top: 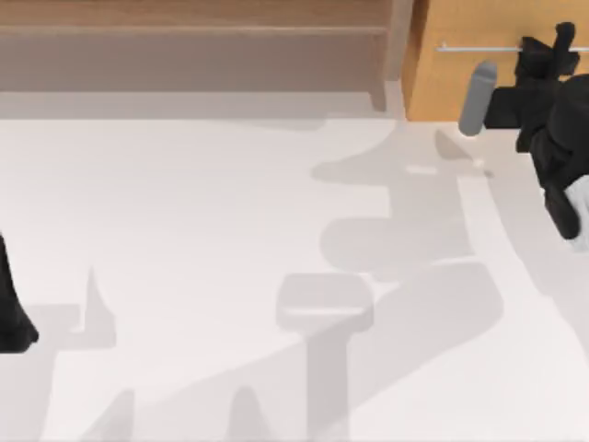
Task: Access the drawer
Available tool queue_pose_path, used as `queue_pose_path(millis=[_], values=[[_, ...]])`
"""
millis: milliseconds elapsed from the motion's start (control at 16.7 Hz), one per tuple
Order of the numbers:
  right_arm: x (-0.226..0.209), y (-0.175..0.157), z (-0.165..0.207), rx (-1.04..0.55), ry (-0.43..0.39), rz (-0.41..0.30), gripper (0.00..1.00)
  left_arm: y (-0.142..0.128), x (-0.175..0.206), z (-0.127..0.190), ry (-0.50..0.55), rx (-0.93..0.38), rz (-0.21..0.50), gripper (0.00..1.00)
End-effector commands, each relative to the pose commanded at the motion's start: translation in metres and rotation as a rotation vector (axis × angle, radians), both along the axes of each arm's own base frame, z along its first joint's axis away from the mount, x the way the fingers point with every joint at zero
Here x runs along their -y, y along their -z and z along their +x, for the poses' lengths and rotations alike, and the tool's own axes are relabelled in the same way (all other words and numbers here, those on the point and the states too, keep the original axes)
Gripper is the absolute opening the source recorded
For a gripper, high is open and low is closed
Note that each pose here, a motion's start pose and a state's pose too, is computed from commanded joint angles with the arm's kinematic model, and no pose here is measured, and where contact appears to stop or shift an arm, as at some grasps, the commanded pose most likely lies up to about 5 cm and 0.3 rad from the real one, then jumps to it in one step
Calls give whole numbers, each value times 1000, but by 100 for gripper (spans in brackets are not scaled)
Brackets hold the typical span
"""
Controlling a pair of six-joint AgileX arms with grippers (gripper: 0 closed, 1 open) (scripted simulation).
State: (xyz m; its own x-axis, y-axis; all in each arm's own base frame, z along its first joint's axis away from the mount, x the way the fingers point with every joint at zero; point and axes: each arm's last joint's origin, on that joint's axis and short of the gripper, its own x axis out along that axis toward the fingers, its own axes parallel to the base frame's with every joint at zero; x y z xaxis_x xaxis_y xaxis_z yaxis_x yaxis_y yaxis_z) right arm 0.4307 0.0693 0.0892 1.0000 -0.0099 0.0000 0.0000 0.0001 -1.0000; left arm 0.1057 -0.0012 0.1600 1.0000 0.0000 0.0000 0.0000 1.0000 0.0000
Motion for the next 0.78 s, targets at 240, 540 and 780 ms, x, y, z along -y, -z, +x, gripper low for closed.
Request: queue_pose_path(millis=[240, 540, 780], values=[[0, 0, 0, 0, 0, 0, 0, 0, 0, 0, 0, 0, 0, 100], [-1, 1, 0, -5, -2, 2, 0, 0, 0, 0, 0, 0, 0, 100], [-3, -2, -16, 11, -4, 5, 0, 0, 0, 0, 0, 0, 0, 100]])
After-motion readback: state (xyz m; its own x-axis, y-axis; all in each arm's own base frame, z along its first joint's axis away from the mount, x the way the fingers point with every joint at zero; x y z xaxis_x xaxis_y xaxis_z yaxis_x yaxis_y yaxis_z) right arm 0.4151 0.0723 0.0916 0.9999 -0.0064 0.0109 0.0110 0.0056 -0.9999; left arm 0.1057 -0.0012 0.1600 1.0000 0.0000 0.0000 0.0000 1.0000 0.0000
